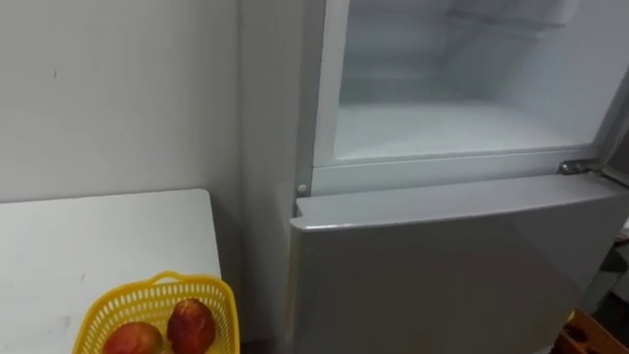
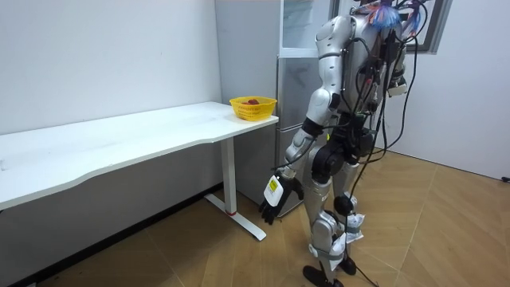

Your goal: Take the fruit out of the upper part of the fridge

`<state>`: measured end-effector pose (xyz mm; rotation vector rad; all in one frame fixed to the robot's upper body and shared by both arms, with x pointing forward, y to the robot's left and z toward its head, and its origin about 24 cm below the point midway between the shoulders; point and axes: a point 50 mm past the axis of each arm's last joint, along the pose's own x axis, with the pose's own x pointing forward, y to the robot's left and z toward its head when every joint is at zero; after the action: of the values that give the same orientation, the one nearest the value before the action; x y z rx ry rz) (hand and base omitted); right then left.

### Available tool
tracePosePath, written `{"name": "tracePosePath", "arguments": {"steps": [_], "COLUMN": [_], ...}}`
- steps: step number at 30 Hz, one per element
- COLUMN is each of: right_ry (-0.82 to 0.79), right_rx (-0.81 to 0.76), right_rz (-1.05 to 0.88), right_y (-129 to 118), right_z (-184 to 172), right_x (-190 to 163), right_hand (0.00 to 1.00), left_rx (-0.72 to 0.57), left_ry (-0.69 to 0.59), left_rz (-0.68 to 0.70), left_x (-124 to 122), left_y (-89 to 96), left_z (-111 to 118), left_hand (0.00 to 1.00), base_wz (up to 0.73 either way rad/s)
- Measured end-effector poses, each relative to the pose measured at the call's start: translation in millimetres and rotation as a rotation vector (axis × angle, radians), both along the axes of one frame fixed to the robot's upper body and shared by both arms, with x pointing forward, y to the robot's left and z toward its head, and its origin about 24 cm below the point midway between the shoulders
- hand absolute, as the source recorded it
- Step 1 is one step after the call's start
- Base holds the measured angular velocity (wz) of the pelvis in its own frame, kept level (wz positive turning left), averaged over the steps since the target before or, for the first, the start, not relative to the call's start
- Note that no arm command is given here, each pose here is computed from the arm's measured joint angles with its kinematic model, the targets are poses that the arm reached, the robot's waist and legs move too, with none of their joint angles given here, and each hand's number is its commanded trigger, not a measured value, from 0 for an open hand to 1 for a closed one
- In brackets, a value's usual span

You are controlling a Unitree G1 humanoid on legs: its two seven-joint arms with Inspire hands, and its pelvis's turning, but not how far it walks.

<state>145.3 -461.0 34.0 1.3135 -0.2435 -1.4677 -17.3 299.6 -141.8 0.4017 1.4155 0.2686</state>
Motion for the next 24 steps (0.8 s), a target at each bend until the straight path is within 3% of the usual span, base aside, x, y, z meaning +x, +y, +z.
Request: {"name": "tracePosePath", "arguments": {"steps": [15, 24], "right_ry": [-0.071, -0.105], "right_rx": [-0.062, -0.001], "right_rz": [-0.031, -0.083], "right_y": [-20, -20], "right_z": [49, 55], "right_x": [14, 15], "right_hand": [0.0, 0.0], "left_rx": [0.012, 0.026], "left_ry": [-0.009, -0.012], "left_rz": [-0.008, 0.029], "left_x": [1, -1], "left_y": [1.6, 6.9], "left_z": [2, 4], "left_hand": [0.0, 0.0], "base_wz": [0.0, 0.0]}}
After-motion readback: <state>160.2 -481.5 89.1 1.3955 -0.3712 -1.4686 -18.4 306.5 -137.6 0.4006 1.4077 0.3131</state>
